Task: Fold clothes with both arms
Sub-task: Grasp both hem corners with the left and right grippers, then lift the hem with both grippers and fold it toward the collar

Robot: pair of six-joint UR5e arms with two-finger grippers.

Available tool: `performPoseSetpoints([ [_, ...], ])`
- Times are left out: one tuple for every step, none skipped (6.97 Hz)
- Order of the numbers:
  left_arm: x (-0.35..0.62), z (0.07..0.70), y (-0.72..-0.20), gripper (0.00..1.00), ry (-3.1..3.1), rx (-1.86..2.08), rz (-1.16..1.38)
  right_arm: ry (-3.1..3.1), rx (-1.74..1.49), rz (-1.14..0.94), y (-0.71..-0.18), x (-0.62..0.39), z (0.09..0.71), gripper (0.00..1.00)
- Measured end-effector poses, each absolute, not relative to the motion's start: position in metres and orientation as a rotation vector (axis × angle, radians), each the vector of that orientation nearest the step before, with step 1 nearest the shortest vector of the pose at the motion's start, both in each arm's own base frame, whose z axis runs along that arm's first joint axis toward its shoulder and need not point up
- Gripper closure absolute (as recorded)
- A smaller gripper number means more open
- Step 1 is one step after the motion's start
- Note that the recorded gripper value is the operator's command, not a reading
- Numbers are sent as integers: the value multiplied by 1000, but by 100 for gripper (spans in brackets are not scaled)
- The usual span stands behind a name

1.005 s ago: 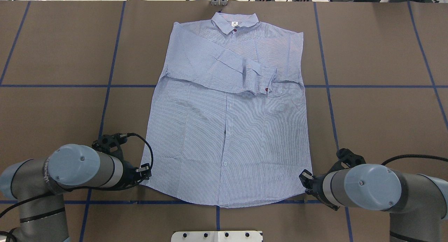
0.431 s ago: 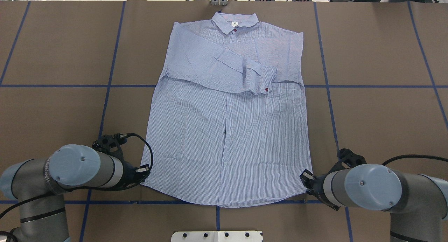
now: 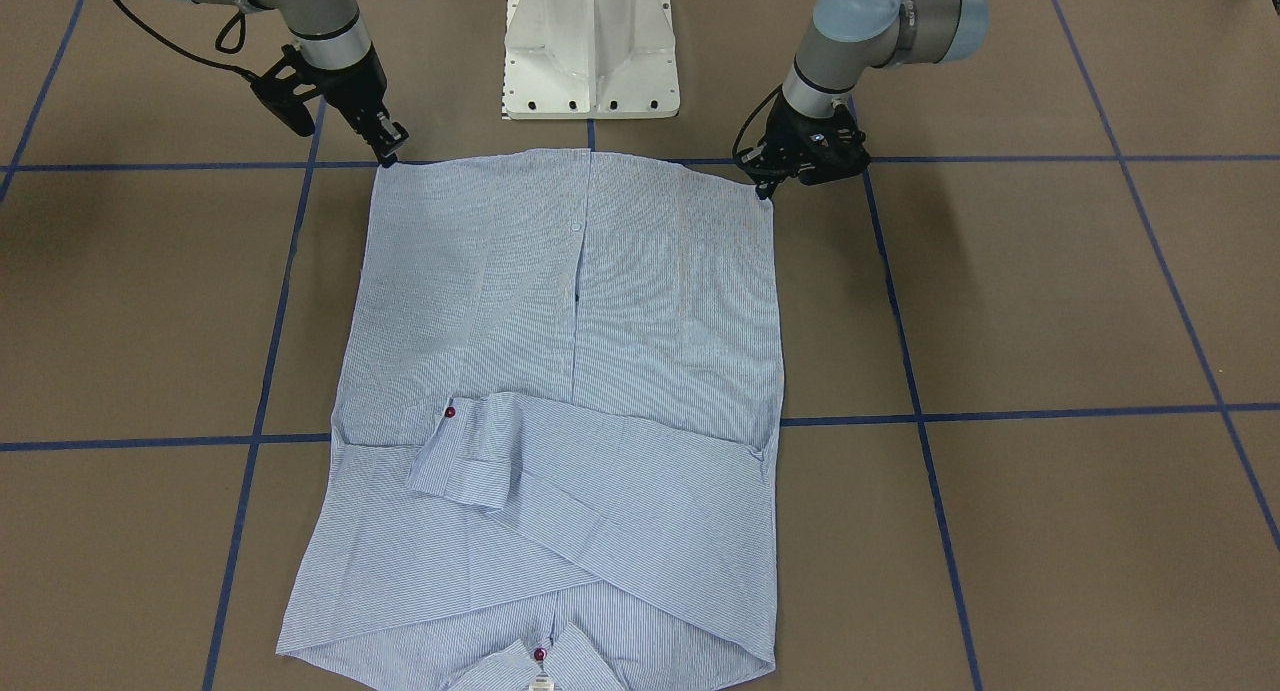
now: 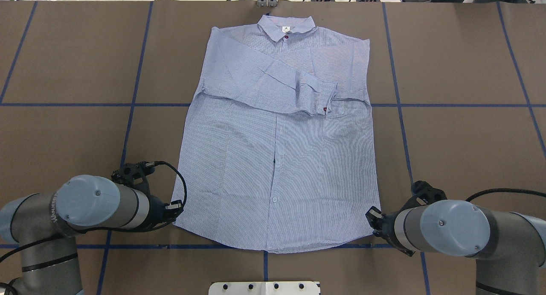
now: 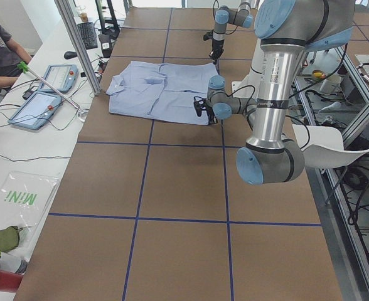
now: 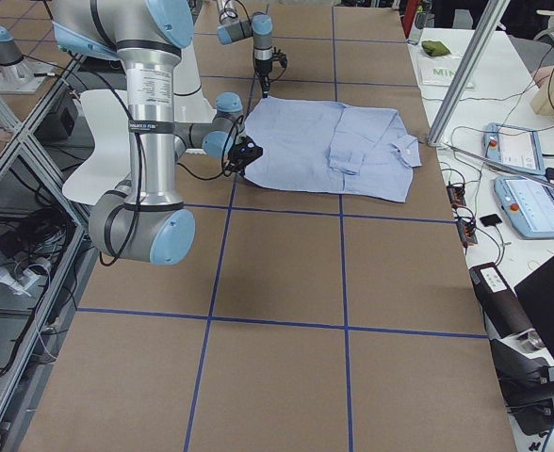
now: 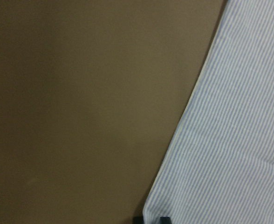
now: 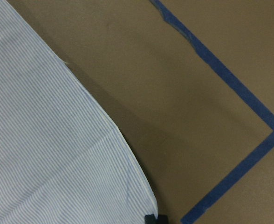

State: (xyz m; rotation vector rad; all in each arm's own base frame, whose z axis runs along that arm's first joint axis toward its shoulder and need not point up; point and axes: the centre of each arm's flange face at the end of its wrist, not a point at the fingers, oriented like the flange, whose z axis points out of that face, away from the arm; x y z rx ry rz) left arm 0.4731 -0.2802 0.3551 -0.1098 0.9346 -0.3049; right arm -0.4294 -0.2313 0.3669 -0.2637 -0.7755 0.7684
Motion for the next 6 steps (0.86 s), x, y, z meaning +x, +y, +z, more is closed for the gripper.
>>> performPoseSetpoints([
  [466, 343, -275, 100, 958, -119, -317, -777, -263, 769, -232, -428, 366, 100],
  [460, 328, -260, 100, 982, -148, -328, -778, -264, 768, -231, -424, 366, 100],
  [453, 317, -236, 100, 997, -192, -334, -780, -264, 768, -229, -415, 365, 100],
  [451, 309, -214, 100, 1005, -239, -345, -784, -265, 766, -226, -408, 363, 100],
  [451, 303, -199, 100, 1008, -272, -357, -790, -269, 761, -223, -403, 360, 100],
  [451, 301, -192, 100, 1009, -290, -364, -796, -273, 754, -220, -402, 356, 100],
])
